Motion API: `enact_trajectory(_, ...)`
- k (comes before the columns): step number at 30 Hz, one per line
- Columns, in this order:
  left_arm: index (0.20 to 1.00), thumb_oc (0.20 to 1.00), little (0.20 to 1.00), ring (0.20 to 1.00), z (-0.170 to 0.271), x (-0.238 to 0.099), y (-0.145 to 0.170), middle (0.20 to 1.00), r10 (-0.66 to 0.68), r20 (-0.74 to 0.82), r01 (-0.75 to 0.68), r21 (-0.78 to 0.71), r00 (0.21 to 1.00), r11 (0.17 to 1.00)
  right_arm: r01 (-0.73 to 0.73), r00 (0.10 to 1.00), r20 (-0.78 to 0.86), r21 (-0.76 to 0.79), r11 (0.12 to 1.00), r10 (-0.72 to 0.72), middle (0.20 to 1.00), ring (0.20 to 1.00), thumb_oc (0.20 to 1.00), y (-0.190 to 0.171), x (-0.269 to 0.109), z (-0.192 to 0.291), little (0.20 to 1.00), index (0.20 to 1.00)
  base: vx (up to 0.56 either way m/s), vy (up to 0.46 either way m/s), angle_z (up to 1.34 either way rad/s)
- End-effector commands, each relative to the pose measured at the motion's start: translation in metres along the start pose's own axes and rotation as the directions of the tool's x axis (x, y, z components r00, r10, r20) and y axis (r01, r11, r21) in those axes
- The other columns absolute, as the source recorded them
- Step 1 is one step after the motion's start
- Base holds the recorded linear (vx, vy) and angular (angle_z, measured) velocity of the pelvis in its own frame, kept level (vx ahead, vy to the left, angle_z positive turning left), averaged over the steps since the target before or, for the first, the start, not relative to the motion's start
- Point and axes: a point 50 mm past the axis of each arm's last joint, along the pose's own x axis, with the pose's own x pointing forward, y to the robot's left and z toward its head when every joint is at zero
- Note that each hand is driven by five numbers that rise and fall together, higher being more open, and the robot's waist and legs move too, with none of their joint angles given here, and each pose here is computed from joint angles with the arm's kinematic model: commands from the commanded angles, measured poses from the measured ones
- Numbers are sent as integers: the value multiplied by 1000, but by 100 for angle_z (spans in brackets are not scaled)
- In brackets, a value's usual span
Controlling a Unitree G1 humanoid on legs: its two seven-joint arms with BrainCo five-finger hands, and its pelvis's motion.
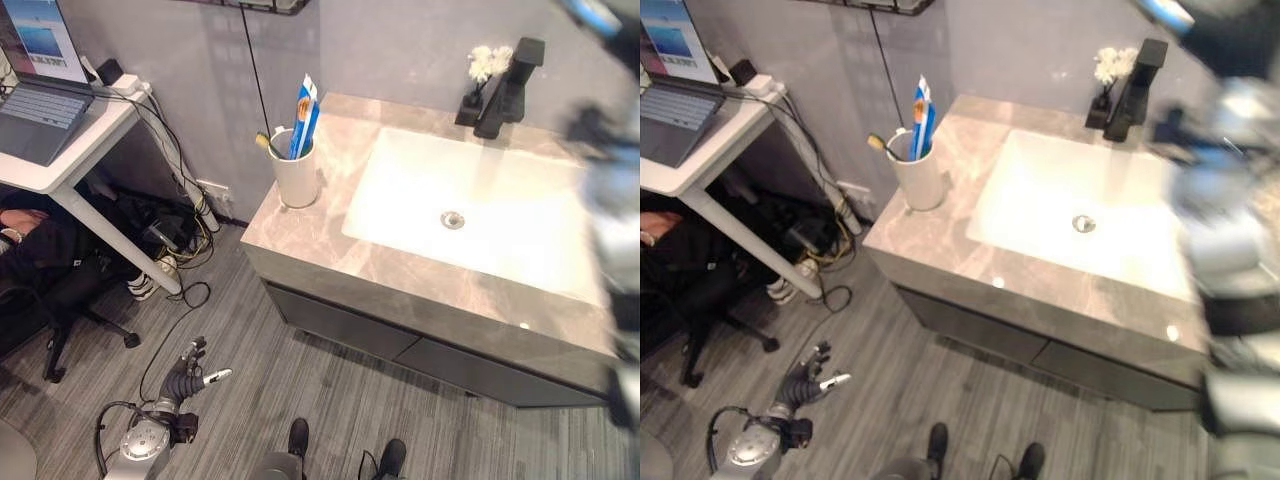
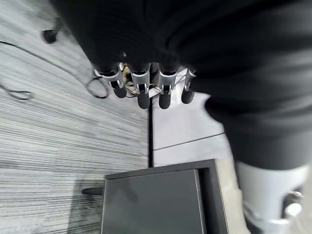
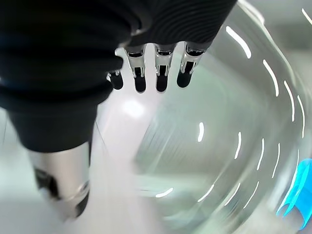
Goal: Put brush and paste in cup on sink, flatten towel.
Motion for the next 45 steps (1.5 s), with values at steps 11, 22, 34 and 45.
enact_trajectory(11,1000,1000,1000,1000,33,14,-18,1000,5,158,-10,30,987,1000,465,598,-570,-326,823,-563,1000,1000,1000,-69,-145,-77,1000,1000,-4,-29,-25)
enact_trajectory(22,1000,1000,1000,1000,129,-40,8,1000,-90,569,30,114,817,993,182,-841,-518,-543,820,-156,1000,1000,1000,-21,-477,7,1000,1000,-48,-13,-13)
enact_trajectory(34,200,200,200,200,158,-30,21,200,1,674,70,-77,739,995,-545,-470,-281,838,-25,837,1000,1000,1000,134,-430,111,1000,1000,-24,-63,26)
enact_trajectory(45,200,200,200,200,177,-19,14,200,-21,705,146,-118,709,982,-679,-532,-357,722,-134,768,1000,1000,1000,132,-434,88,1000,1000,5,-19,5)
